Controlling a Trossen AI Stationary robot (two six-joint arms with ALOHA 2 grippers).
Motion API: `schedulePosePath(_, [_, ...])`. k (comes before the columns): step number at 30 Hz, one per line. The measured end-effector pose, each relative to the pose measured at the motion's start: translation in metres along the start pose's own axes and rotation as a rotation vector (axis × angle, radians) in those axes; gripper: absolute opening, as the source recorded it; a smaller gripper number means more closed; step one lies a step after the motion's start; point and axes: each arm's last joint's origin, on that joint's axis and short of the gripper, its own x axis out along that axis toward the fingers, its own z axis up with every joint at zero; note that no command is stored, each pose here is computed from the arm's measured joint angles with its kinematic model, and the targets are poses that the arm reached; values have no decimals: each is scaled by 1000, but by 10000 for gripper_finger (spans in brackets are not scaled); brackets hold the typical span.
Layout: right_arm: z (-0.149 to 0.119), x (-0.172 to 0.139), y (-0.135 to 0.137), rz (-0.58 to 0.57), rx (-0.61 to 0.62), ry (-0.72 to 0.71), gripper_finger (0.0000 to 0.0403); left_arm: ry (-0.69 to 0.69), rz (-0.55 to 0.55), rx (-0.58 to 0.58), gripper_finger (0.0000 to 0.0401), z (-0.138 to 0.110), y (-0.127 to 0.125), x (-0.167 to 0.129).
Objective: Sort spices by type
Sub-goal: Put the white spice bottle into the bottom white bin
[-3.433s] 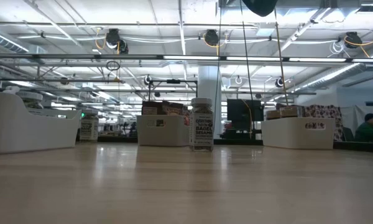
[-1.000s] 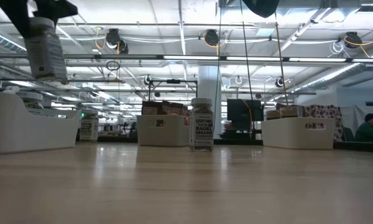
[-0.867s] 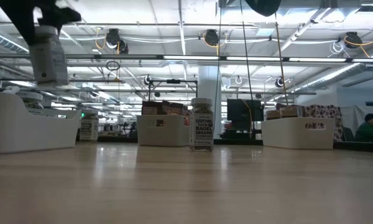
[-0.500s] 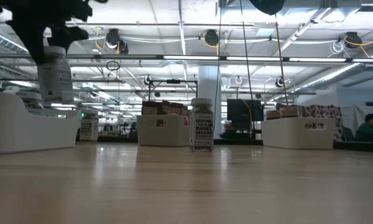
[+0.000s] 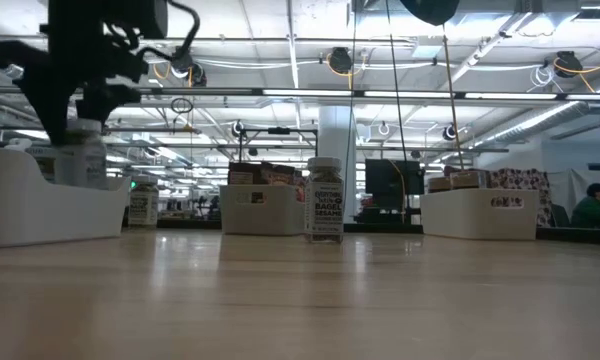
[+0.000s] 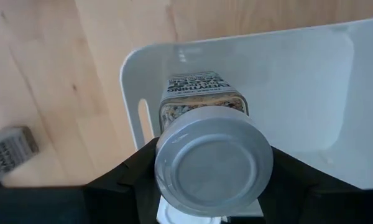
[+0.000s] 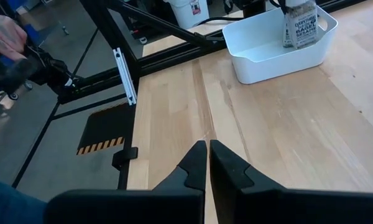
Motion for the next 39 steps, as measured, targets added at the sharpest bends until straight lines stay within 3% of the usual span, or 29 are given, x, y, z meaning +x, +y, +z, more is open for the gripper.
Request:
schedulePosePath(11, [0,0,0,0,27,0,0,20,-11,-10,207,-8,13,25])
schedulePosePath(21, [0,0,0,0,37,0,0,8,-27,-15,208,-10,17,29])
schedulePosePath(29, [0,0,-1,-18,38,-13,0,5,-21,-8,273,-9,17,29])
schedulePosePath(39, [0,0,-1,-18,38,-13,0,-29,0,-22,282,-5,20,20])
